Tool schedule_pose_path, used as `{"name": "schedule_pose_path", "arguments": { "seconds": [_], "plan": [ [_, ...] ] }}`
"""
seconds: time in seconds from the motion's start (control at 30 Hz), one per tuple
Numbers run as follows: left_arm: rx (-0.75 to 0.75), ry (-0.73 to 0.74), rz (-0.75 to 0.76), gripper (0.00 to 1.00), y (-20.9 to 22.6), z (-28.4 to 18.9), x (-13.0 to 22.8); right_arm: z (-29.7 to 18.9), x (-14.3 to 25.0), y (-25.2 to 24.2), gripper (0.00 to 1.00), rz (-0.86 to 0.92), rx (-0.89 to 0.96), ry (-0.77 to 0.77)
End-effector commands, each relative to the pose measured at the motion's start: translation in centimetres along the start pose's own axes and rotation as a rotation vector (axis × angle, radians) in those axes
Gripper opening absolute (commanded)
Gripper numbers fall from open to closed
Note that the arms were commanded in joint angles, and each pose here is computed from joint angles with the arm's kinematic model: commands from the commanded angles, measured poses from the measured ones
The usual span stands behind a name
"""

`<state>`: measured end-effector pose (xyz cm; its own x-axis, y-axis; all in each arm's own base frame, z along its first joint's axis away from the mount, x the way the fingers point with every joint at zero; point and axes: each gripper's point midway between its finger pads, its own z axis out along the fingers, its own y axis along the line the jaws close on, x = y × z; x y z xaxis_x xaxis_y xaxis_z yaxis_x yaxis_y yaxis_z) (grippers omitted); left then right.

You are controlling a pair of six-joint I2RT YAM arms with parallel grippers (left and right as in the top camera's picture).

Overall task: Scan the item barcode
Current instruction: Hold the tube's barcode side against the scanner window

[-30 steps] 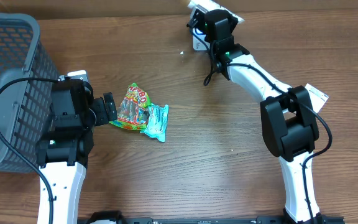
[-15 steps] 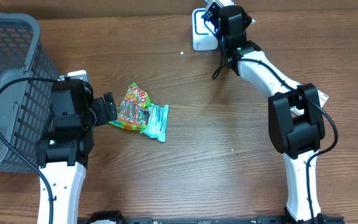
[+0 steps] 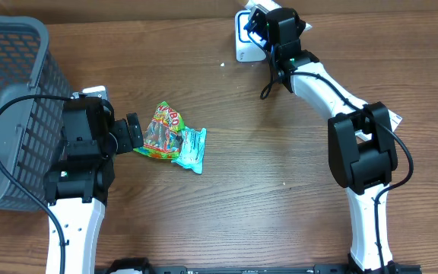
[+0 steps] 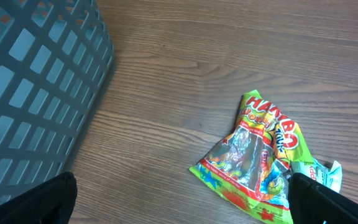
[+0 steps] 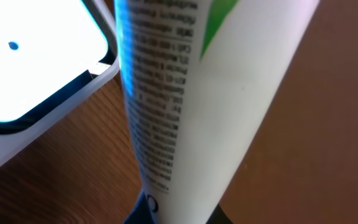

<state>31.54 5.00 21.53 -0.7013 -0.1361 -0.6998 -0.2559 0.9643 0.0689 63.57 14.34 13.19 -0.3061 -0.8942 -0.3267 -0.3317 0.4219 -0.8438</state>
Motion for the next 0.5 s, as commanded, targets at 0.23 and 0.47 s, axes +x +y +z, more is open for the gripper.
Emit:
{"name": "schedule_pose_path", "arguments": {
  "seconds": [0.23,0.47],
  "plan": [
    [-0.011,-0.012,0.009,1.0,0.3,-0.2,-0.3,0.6,-0.1,0.5,0.04,-0.075,0.009,0.023],
    [-0.011,-0.012,0.009,1.0,0.3,-0.2,-0.3,0.5,-0.6,0.5,0.04,-0.151,0.02,0.01]
  ]
}}
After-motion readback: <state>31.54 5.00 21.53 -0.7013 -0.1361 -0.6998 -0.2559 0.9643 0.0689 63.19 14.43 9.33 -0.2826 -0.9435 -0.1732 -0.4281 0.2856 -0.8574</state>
